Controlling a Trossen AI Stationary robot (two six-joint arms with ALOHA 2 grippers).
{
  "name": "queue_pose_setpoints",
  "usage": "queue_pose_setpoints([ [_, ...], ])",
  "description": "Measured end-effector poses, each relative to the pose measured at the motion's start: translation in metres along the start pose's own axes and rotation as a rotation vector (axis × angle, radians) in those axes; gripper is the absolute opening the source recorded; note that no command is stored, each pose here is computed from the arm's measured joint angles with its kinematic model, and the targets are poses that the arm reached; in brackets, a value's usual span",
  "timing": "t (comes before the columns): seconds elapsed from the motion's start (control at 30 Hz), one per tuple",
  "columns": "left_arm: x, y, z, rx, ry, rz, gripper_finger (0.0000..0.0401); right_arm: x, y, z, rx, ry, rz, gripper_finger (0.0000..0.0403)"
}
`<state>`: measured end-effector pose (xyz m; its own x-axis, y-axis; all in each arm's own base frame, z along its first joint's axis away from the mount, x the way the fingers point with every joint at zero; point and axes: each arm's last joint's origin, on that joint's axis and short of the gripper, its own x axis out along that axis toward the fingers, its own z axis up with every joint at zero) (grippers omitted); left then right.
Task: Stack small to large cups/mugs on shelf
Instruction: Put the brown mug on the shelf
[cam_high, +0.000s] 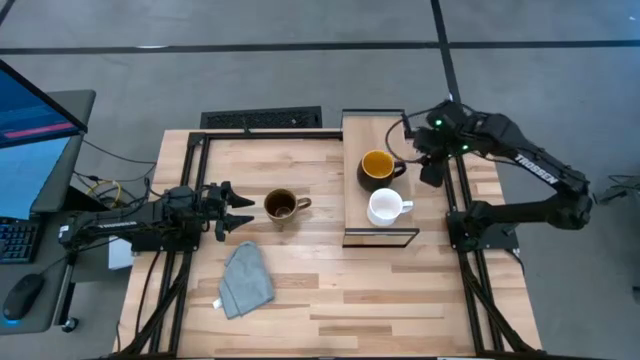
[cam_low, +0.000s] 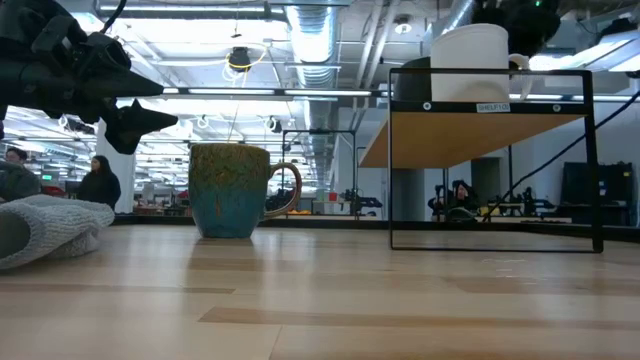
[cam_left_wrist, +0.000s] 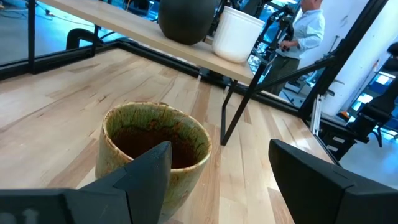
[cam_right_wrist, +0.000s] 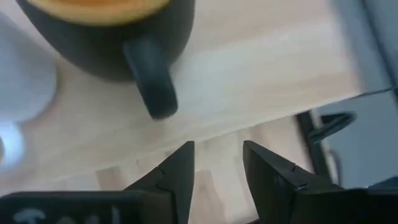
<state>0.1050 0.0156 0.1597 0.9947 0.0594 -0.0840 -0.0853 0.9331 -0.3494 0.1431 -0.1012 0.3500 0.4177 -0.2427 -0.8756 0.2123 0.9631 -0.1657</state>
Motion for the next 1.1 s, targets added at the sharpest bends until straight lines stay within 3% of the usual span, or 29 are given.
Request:
queue_pose_setpoints([
  [0.27,0.0,0.0,0.0,0.0,0.004,0.002,0.0261,-0.051,-0.001,0.012,0.015,-0.205,-0.08,0.0145],
  [0.47,0.0,0.0,0.0,0.0,0.004,0.002,0.0261,-0.08,0.006,0.03,0.074,-0.396,-0.076,0.0139],
  [0.77,0.0,0.0,0.0,0.036,0.003,0.003,0.0261,-0.097,0.037,0.045,-0.107,-0.535,0.035,0.0138],
  [1.1,0.0,0.001,0.001,0.009,-0.018,0.046,0.0261,-0.097,0.067,0.051,-0.195,-0.549,0.176,0.0137],
])
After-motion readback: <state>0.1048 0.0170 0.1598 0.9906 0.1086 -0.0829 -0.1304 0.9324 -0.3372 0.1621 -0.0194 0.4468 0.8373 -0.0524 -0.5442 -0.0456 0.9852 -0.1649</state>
